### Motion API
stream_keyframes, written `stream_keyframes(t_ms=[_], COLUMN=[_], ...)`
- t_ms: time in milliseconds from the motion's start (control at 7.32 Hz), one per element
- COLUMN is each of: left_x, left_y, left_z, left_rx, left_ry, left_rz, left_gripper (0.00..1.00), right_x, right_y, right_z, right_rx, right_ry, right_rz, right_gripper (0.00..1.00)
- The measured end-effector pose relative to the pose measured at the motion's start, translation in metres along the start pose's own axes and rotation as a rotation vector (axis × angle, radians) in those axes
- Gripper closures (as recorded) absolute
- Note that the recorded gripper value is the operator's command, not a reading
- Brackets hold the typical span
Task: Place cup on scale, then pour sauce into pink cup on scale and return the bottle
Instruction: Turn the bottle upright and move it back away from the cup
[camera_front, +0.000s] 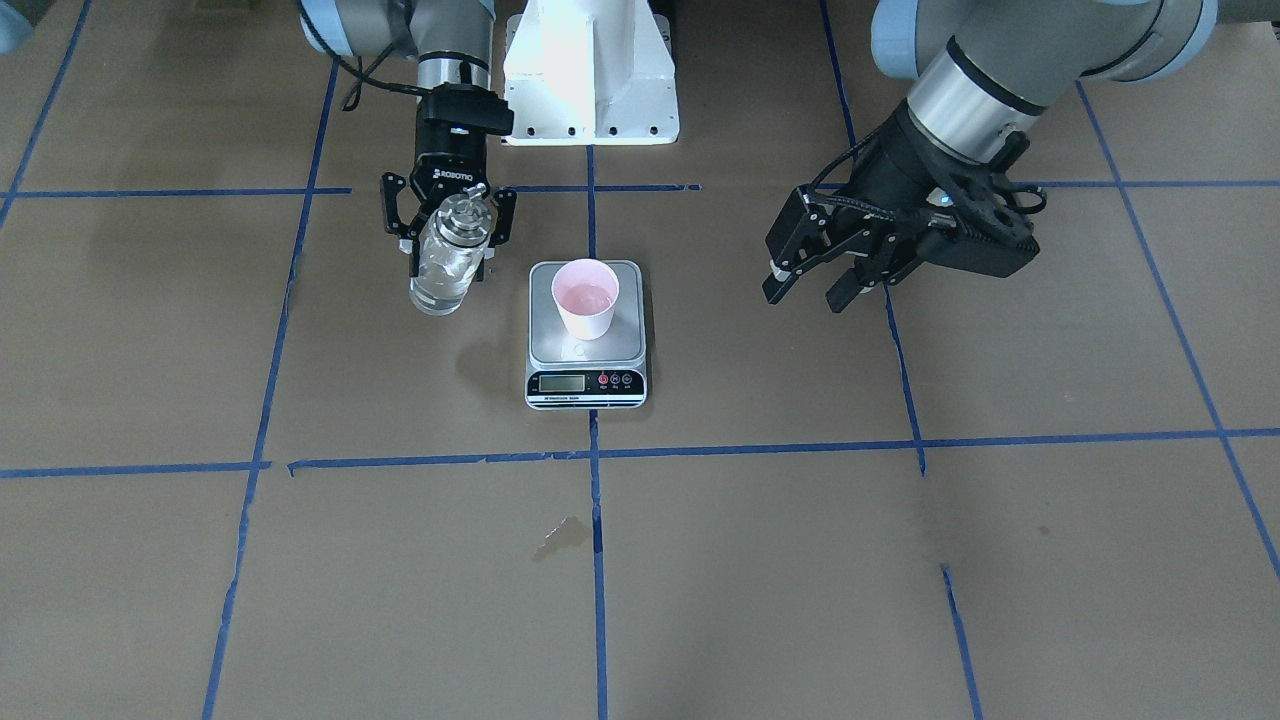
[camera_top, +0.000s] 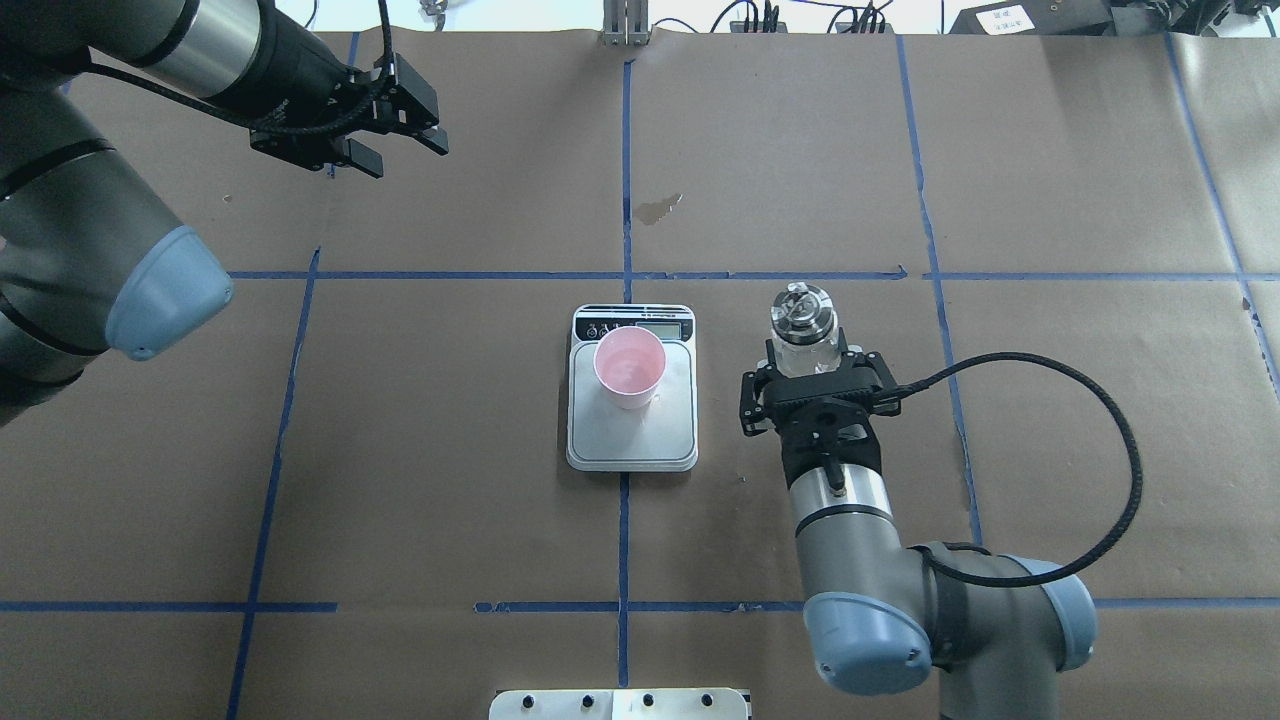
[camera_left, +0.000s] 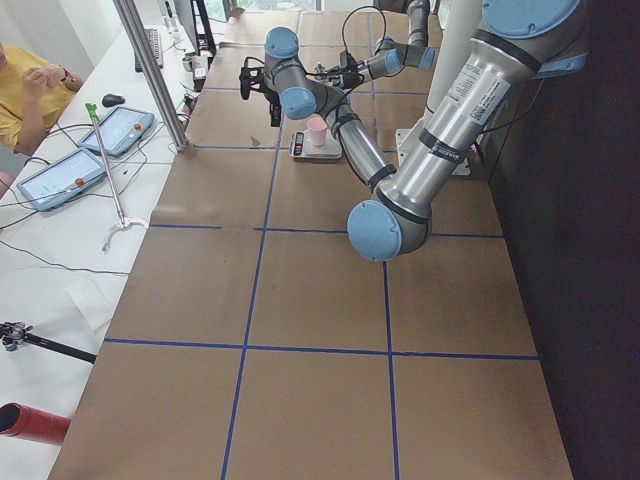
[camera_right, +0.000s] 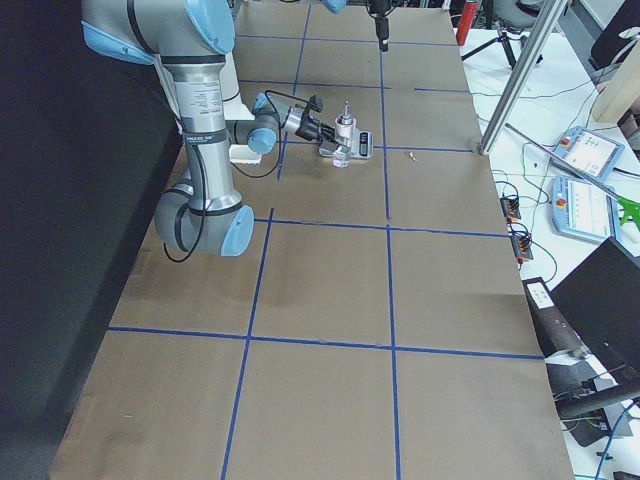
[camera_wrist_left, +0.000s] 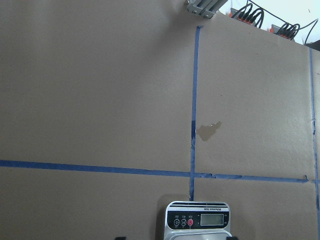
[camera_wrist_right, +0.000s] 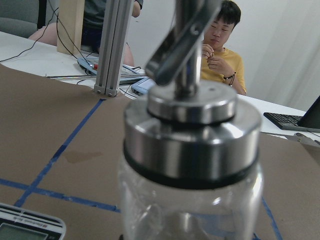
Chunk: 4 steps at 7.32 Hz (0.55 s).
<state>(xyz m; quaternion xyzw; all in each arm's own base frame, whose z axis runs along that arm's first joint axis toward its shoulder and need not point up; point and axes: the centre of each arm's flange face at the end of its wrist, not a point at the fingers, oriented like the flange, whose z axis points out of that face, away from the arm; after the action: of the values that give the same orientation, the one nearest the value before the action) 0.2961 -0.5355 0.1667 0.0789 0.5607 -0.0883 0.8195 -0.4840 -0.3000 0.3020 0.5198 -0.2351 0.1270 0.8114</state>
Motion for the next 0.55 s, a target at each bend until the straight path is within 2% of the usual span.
stream_keyframes(t_ms=[273, 546], left_x=[0.005, 0.01], left_y=[-0.001, -0.001], left_z=[-0.001, -0.004], left_rx=[0.005, 0.009], left_ry=[0.005, 0.012], left_rz=[0.005, 0.011], left_gripper=[0.27, 0.27], right_x=[0.053, 0.087], right_y=[0.015, 0.038], right_z=[0.014, 0.032], right_rx=[0.007, 0.015], right_ry=[0.044, 0.073], right_rz=[0.112, 0.157], right_gripper=[1.0, 1.0])
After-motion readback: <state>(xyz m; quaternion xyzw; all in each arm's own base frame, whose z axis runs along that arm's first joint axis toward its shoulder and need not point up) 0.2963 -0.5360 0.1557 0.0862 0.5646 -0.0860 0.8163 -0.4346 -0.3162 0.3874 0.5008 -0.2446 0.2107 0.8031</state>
